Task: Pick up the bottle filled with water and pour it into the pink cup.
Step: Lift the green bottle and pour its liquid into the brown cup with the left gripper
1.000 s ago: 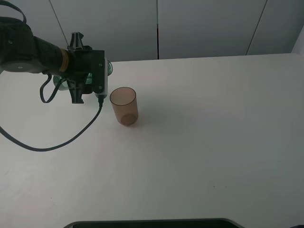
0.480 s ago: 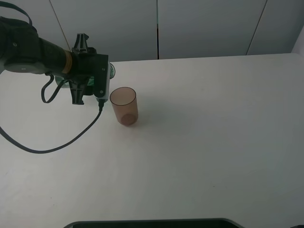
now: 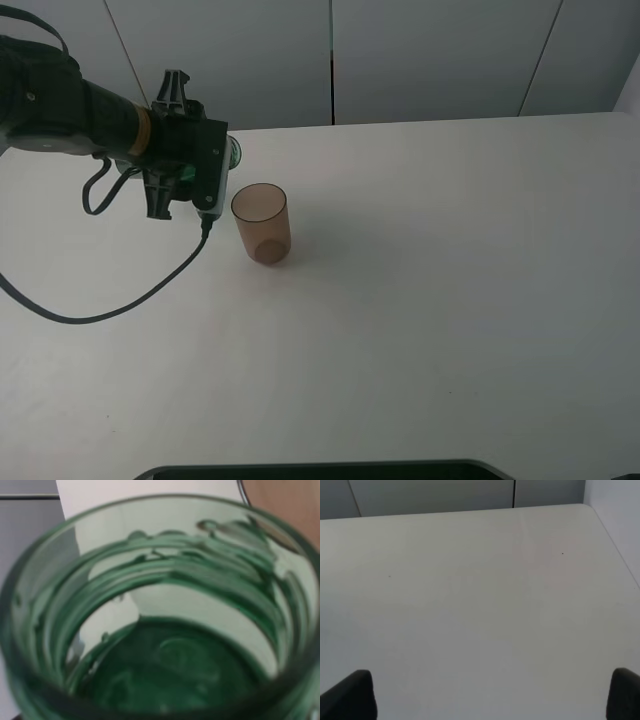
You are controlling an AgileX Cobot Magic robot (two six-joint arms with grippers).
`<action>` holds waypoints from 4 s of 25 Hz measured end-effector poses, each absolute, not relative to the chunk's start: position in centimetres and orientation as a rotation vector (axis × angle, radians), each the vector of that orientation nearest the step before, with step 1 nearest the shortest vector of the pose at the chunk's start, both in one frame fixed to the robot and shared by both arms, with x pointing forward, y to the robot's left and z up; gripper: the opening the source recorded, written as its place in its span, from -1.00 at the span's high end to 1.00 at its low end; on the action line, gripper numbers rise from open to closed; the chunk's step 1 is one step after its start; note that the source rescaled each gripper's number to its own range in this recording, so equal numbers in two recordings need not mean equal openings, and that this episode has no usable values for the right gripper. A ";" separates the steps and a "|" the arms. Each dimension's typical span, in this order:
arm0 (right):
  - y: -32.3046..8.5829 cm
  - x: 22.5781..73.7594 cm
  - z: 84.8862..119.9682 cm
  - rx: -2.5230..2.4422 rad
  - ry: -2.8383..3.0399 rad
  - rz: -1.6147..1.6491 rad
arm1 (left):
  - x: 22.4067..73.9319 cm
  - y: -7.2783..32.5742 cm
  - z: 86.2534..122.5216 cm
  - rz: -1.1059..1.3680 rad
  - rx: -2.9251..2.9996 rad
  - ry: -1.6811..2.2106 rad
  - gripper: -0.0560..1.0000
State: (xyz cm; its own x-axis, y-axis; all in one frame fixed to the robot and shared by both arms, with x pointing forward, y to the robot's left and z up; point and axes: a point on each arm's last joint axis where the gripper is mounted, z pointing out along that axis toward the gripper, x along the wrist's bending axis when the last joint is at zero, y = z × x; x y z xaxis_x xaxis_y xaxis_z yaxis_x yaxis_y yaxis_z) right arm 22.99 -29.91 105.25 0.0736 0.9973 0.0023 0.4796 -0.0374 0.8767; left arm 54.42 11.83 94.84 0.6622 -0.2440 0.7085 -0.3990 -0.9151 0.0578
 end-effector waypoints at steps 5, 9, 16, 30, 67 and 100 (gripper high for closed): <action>-29.9 23.0 105.2 1.617 1.500 0.890 | 54.4 11.8 94.8 1.098 2.672 -0.542 0.88; -29.9 23.0 105.2 1.617 1.500 0.890 | 54.4 11.8 94.9 1.104 2.672 -0.564 0.88; -29.9 23.0 105.2 1.617 1.500 0.890 | 54.4 11.8 94.9 1.108 2.672 -0.578 0.88; -29.9 23.0 105.2 1.617 1.500 0.890 | 54.3 11.8 94.8 1.127 2.703 -0.627 0.88; -29.9 23.0 105.2 1.635 1.485 0.902 | 54.2 11.7 94.8 1.167 2.721 -0.741 0.88; -29.9 23.0 105.2 1.635 1.485 0.902 | 54.3 11.7 94.9 1.176 2.718 -0.776 0.88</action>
